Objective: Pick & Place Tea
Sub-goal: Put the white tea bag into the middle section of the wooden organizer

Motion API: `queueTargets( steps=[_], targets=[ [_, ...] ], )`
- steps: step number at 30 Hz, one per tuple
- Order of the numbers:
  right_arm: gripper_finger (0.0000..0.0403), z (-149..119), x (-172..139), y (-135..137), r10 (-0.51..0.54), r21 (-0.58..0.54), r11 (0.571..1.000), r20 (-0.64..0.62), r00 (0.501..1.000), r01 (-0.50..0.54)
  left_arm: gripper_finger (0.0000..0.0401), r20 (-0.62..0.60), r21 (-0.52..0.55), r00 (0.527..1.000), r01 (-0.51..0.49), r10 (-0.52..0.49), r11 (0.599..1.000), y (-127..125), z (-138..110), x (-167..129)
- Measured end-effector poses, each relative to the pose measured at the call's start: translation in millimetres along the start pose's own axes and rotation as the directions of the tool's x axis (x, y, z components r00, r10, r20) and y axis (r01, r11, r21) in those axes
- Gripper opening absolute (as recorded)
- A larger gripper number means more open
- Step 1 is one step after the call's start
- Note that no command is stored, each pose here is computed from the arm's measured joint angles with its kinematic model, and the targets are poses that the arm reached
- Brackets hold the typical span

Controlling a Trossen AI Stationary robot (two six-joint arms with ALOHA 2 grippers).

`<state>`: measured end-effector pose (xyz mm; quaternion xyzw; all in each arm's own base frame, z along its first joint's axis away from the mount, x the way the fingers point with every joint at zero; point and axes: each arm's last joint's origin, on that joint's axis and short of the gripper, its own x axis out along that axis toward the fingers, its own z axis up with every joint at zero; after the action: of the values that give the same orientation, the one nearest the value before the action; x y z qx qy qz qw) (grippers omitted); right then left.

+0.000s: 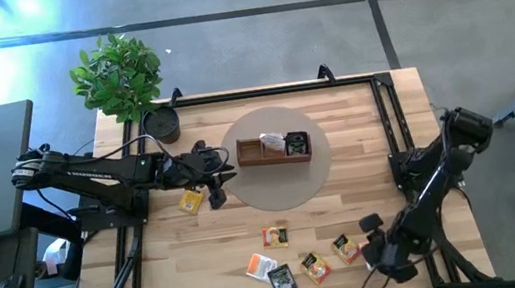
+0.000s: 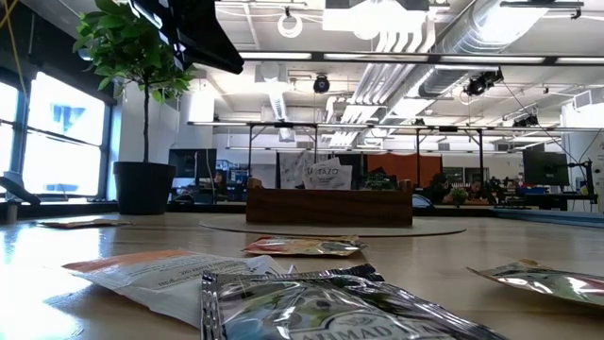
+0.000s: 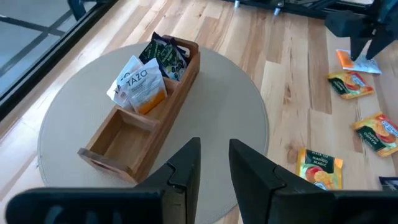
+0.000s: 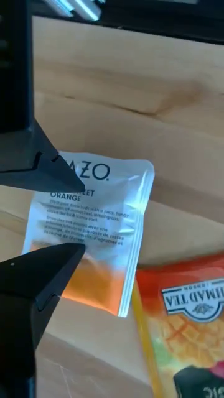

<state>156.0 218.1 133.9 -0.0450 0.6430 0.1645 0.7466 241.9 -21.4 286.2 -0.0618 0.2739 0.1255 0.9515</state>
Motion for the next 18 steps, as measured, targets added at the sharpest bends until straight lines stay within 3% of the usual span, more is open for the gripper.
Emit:
queueTargets(
  steps=[5,10,13,15,18],
  targets=[
    [0.0142,1.1,4.3,-12.3,-0.07,-0.116,0.991,-0.055,0.996,0.064,0.0083,0.0,0.001,1.0,0.0,0.0,1.0,0.0,0.0,0.0],
    [0.0142,7.5,2.0,-41.3,-0.251,-0.286,0.932,-0.061,0.966,0.224,0.0083,0.0,0.001,1.0,0.0,0.0,1.0,0.0,0.0,0.0],
    [0.0142,12.7,0.5,-61.0,-0.401,-0.405,0.844,-0.037,0.915,0.353,0.0083,-0.001,0.001,1.0,0.0,0.0,1.0,0.0,-0.1,0.0],
    [0.0142,18.5,0.0,-72.3,-0.504,-0.488,0.75,0.018,0.864,0.447,0.0083,-0.001,0.001,1.0,0.0,0.0,1.0,0.0,0.0,0.0],
    [0.0142,26.6,-1.0,-89.8,-0.596,-0.605,0.619,0.054,0.801,0.501,0.0083,-0.001,0.001,1.0,0.001,-0.001,1.0,0.0,-0.1,0.0]
  ],
)
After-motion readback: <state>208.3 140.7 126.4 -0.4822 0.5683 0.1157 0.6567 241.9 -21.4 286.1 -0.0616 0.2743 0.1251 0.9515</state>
